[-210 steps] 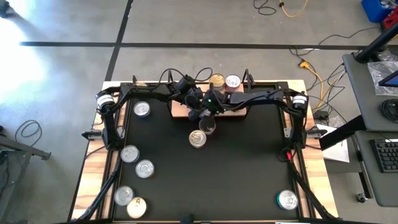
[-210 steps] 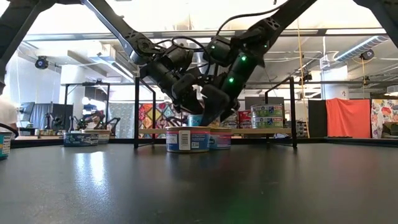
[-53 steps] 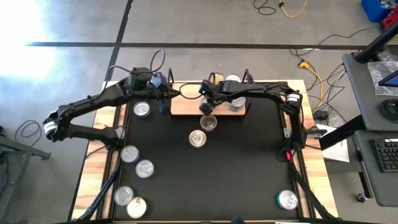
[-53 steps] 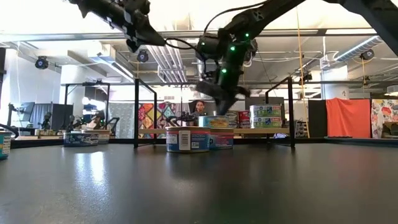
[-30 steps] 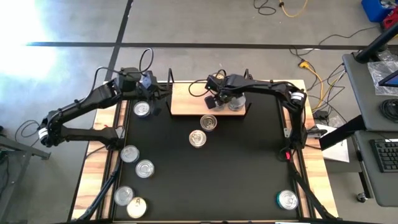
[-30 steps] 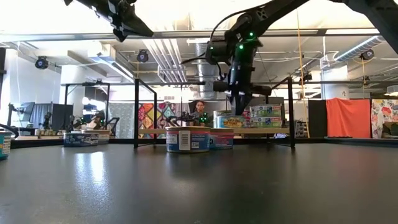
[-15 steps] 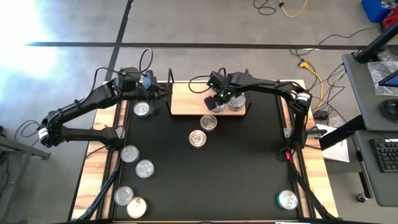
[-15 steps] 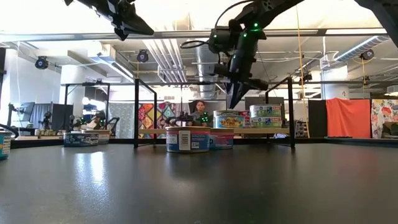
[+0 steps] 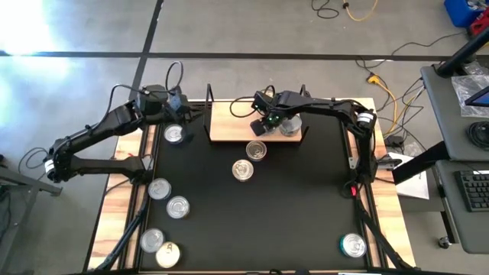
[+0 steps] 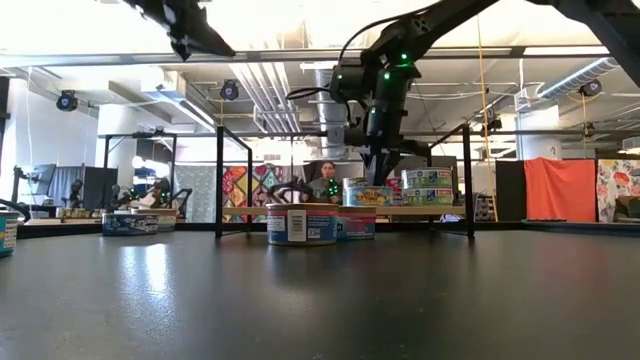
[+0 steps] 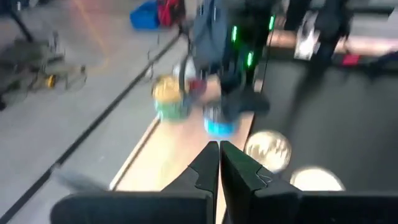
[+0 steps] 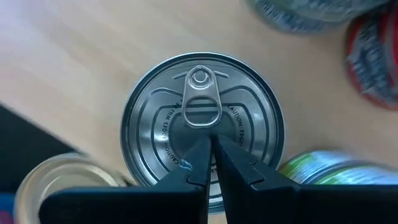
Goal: Stack canned seafood by type on shelf
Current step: Put the yellow-blue tuna can on the shelf, then stack the yellow-blue tuna can on top of the other yellow-blue tuna can on the shelf
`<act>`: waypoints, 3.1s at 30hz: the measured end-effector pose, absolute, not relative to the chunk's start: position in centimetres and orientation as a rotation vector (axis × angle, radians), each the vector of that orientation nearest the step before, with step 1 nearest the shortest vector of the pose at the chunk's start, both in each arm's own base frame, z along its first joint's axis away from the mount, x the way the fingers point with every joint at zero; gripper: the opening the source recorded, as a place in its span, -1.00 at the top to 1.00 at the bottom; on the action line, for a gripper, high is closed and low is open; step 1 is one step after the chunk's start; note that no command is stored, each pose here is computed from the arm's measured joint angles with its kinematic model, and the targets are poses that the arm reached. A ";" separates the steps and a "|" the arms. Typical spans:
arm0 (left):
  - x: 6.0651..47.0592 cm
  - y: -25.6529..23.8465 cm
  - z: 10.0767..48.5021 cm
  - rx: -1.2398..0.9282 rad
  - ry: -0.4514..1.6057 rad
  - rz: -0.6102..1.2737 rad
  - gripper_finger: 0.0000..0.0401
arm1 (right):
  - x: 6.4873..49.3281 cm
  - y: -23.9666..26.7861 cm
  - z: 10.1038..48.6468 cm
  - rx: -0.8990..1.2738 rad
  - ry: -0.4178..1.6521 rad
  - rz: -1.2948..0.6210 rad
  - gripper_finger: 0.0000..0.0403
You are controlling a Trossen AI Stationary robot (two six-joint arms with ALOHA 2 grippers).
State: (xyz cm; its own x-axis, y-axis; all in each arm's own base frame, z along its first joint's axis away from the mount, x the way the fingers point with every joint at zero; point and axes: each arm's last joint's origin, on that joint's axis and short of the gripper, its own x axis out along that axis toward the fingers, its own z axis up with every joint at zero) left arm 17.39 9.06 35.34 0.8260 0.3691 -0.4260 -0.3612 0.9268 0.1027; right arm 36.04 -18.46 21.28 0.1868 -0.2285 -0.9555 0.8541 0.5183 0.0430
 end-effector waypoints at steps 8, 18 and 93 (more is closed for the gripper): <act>16.8 8.1 35.7 0.014 0.546 0.373 1.00 | 36.0 -18.0 22.3 0.617 1.132 -0.819 0.91; 14.8 5.9 34.7 0.000 0.784 0.267 1.00 | 37.6 -11.8 29.3 0.347 0.872 -0.847 0.91; 17.1 -31.6 21.3 -0.135 1.117 0.046 1.00 | 18.9 28.7 17.7 0.329 2.178 -0.527 0.91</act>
